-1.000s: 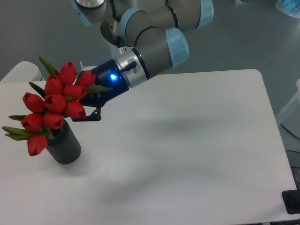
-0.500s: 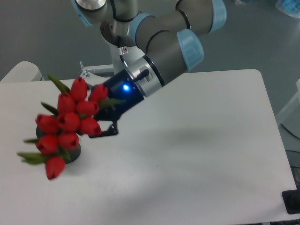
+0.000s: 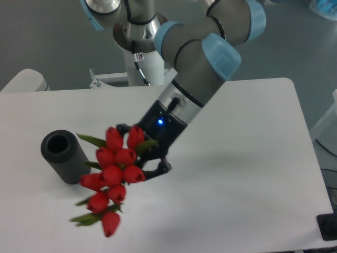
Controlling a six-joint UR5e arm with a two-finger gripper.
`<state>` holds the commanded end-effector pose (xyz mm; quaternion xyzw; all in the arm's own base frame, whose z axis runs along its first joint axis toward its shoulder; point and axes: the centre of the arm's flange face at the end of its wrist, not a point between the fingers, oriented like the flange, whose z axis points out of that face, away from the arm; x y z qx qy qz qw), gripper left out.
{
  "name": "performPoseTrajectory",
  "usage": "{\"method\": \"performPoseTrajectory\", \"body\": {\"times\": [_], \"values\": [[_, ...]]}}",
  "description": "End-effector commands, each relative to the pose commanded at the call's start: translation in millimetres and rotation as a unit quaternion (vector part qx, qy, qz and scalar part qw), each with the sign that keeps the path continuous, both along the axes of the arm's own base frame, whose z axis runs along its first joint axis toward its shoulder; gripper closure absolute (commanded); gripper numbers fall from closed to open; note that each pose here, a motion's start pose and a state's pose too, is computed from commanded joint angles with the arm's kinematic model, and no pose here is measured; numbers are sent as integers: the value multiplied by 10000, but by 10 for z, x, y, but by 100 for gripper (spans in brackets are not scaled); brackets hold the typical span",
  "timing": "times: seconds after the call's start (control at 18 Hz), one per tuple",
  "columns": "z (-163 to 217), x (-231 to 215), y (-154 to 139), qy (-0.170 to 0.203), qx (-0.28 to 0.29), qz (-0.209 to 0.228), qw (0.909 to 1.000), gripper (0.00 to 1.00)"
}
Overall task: Pick up the flowers from the vase
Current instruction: 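Carry the tulip bunch away from the vase over the table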
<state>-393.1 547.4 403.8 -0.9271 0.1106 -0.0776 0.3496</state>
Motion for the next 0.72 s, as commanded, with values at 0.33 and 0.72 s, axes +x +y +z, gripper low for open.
{"method": "performPoseTrajectory", "body": {"times": [0.33, 0.72], "values": [[-254, -238, -95, 189, -471, 203, 9985, 90], [-531, -739, -244, 419, -1196, 67, 9919, 89]]}}
